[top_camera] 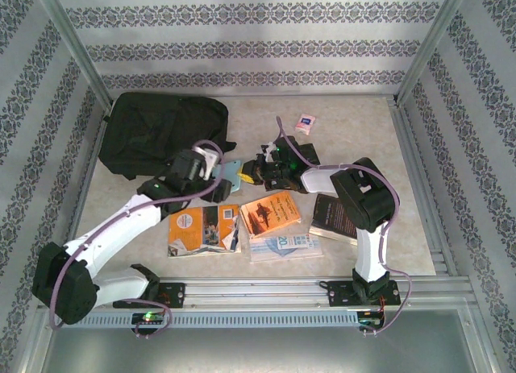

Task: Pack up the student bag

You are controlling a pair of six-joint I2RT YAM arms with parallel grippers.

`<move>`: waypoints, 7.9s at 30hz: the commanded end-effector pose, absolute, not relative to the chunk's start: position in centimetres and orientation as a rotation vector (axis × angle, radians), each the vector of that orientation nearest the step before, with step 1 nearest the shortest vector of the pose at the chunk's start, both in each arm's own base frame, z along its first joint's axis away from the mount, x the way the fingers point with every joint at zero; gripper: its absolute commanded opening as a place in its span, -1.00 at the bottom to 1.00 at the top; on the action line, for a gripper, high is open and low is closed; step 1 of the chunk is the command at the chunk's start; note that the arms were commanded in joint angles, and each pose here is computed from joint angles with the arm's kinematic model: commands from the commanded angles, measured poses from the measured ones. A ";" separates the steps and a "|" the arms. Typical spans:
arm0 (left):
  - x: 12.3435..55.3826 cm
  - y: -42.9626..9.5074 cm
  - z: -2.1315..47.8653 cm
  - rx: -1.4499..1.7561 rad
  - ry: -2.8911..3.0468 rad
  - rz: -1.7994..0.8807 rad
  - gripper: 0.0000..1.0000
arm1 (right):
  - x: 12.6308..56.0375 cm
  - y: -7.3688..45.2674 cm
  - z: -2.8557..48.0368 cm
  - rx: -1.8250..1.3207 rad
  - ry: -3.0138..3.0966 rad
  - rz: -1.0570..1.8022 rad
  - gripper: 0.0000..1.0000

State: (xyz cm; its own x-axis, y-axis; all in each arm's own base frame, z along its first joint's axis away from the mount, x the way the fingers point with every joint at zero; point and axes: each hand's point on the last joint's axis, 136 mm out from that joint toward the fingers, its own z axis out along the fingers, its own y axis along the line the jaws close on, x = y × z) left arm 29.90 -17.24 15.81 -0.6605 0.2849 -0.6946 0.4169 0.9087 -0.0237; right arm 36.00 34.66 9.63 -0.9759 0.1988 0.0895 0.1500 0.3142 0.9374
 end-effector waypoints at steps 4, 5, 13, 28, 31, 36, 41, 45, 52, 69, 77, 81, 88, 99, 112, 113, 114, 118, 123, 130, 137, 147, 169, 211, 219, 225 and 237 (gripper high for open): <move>30.2 -18.4 14.6 0.880 2.184 0.084 0.96 | 37.5 34.7 10.6 0.414 2.466 1.839 -0.90; 30.2 -19.1 14.3 0.932 2.167 0.106 0.98 | 37.6 34.6 10.5 0.424 2.466 1.843 -0.90; 31.8 -20.7 11.5 1.120 2.136 0.252 0.93 | 38.1 34.5 10.6 0.470 2.437 1.889 -0.88; 36.3 -21.1 9.2 1.138 2.099 0.428 0.15 | 38.1 34.2 10.9 0.496 2.410 1.920 -0.85; 36.5 -21.1 9.6 1.137 2.086 0.439 -0.10 | 38.2 34.1 11.0 0.506 2.404 1.926 -0.85; 36.5 -21.2 10.0 1.121 2.088 0.427 -0.35 | 38.4 33.9 11.4 0.516 2.387 1.931 -0.73; 36.4 -21.0 10.9 1.103 2.071 0.420 -0.54 | 38.8 32.6 12.7 0.527 2.340 1.914 -0.12; 36.8 -20.9 12.1 1.065 2.057 0.405 -0.60 | 39.1 30.6 14.4 0.524 2.287 1.873 0.13; 37.8 -20.7 14.7 0.944 2.055 0.309 -0.72 | 39.1 27.0 15.8 0.523 2.271 1.728 0.22; 37.3 -19.6 31.7 0.024 1.766 -0.536 -0.74 | 35.5 23.1 17.3 0.507 2.210 1.473 0.26; 36.8 -20.1 32.3 -0.286 1.661 -0.975 -0.74 | 35.3 27.0 21.4 0.395 1.989 1.786 0.28; 36.6 -20.3 31.7 -0.375 1.634 -1.103 -0.76 | 35.2 28.4 23.2 0.321 1.907 1.879 0.30; 36.6 -20.0 31.5 -0.441 1.599 -1.178 -0.79 | 35.4 29.1 23.3 0.326 1.856 1.952 0.02; 36.9 -20.4 30.2 -0.469 1.611 -1.222 -0.80 | 34.6 31.1 24.6 0.240 1.810 2.039 -0.37; 37.4 -20.2 28.2 -0.343 1.741 -1.100 0.29 | 35.2 28.9 21.3 0.336 1.925 1.886 -0.97; 37.4 -20.1 28.2 -0.306 1.760 -1.062 0.36 | 35.2 28.4 20.8 0.347 1.947 1.853 -0.97; 37.5 -19.9 28.2 -0.248 1.796 -0.986 0.45 | 35.4 27.6 20.2 0.365 1.978 1.802 -0.97; 38.3 -18.5 27.5 -0.027 1.938 -0.623 0.57 | 35.3 24.1 17.0 0.423 2.151 1.502 -0.97; 41.7 -15.9 26.2 0.177 2.066 -0.164 0.59 | 34.2 20.3 16.1 0.362 2.272 1.127 -0.99; 48.3 -14.3 21.4 0.316 2.267 0.086 0.68 | 33.6 17.7 16.2 0.352 2.283 1.027 -0.98; 51.4 -13.3 17.9 0.299 2.360 0.060 0.63 | 33.4 16.9 15.4 0.374 2.302 1.040 -0.98; 51.6 -11.7 15.2 0.225 2.420 0.013 0.37 | 34.0 16.6 15.3 0.396 2.294 1.073 -0.98; 51.4 -12.1 17.0 0.179 2.366 -0.220 -1.00 | 34.1 17.1 17.1 0.379 2.250 1.099 -0.98; 40.6 -13.4 28.8 0.062 2.169 -0.340 0.66 | 39.1 32.3 23.4 0.144 2.322 1.378 -0.96; 45.1 -13.9 23.9 0.184 2.357 -0.274 0.80 | 38.6 32.0 20.6 0.167 2.387 1.357 -0.95; 47.3 -15.1 21.0 0.300 2.475 -0.440 0.67 | 38.1 31.8 18.9 0.181 2.414 1.349 -0.94; 47.9 -17.4 21.7 0.225 2.411 -0.821 -1.00 | 37.7 30.8 16.8 0.198 2.447 1.286 -0.91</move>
State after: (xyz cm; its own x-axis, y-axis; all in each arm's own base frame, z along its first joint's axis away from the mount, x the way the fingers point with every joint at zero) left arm 48.48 -16.25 19.19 -0.8373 0.0008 -0.5467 0.2877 0.8510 -0.4394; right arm 37.66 30.54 15.82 -0.9314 0.3041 -0.2002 0.0130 0.5772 0.8165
